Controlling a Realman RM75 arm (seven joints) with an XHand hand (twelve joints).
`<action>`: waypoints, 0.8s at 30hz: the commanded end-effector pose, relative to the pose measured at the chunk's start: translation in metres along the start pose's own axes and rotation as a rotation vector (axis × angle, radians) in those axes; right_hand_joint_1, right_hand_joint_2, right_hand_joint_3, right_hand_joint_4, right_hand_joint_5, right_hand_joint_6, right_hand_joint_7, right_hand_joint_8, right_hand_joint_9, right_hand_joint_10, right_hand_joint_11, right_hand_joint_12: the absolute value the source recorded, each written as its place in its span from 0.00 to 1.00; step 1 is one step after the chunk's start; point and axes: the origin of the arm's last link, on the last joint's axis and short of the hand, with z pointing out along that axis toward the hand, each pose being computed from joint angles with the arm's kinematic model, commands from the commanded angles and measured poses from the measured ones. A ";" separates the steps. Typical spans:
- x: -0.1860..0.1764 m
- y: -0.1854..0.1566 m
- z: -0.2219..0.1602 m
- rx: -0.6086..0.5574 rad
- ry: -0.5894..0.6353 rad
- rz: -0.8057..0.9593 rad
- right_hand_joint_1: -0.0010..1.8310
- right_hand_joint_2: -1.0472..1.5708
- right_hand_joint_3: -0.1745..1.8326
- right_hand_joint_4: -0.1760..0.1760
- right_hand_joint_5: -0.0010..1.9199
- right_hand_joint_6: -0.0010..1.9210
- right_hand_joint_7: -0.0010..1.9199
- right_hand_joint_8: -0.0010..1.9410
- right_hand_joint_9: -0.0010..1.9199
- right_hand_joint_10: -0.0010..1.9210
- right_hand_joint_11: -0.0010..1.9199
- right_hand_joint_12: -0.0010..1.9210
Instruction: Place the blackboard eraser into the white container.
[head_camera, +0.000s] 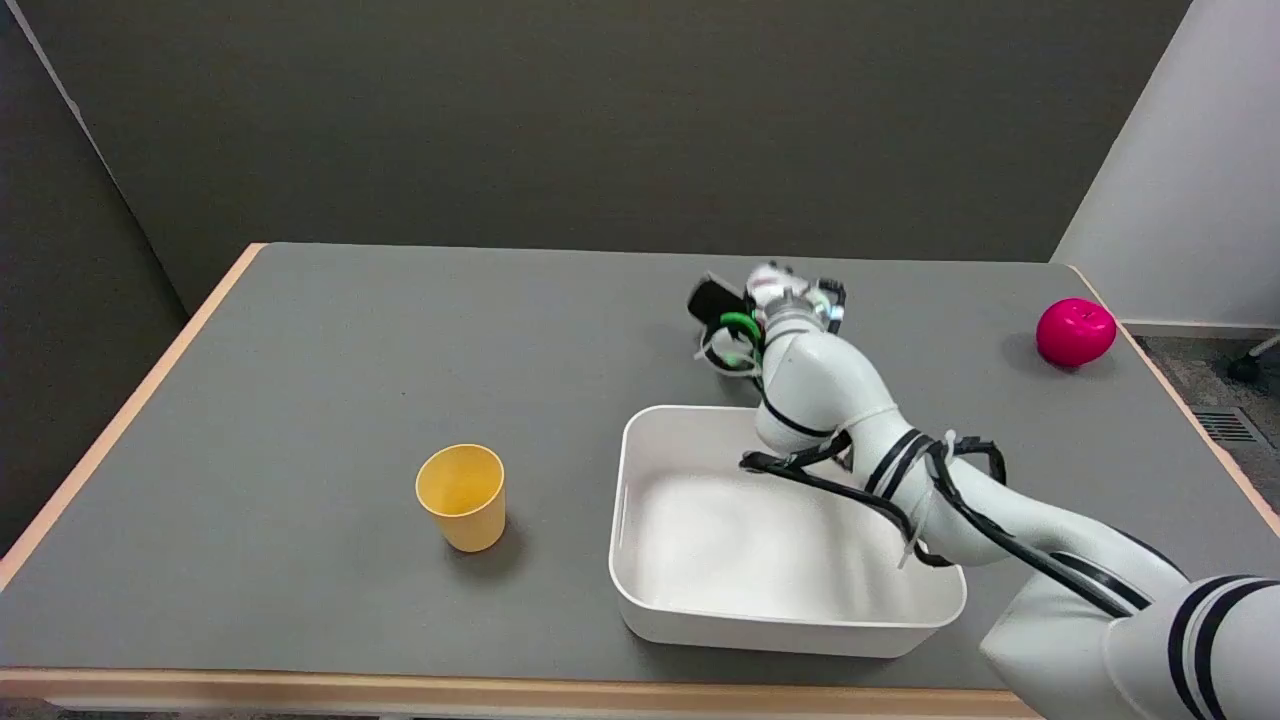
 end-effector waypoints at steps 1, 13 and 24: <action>0.142 -0.073 -0.076 0.444 0.463 0.197 0.63 0.82 0.33 0.00 0.30 0.85 0.34 0.87 0.48 0.91 0.46 1.00; 0.132 0.007 -0.114 0.480 0.559 0.291 0.63 0.81 0.35 0.00 0.31 0.85 0.34 0.87 0.49 0.95 0.50 1.00; 0.064 0.119 -0.125 0.604 0.386 0.422 0.63 0.81 0.33 0.00 0.32 0.84 0.35 0.86 0.49 0.95 0.50 1.00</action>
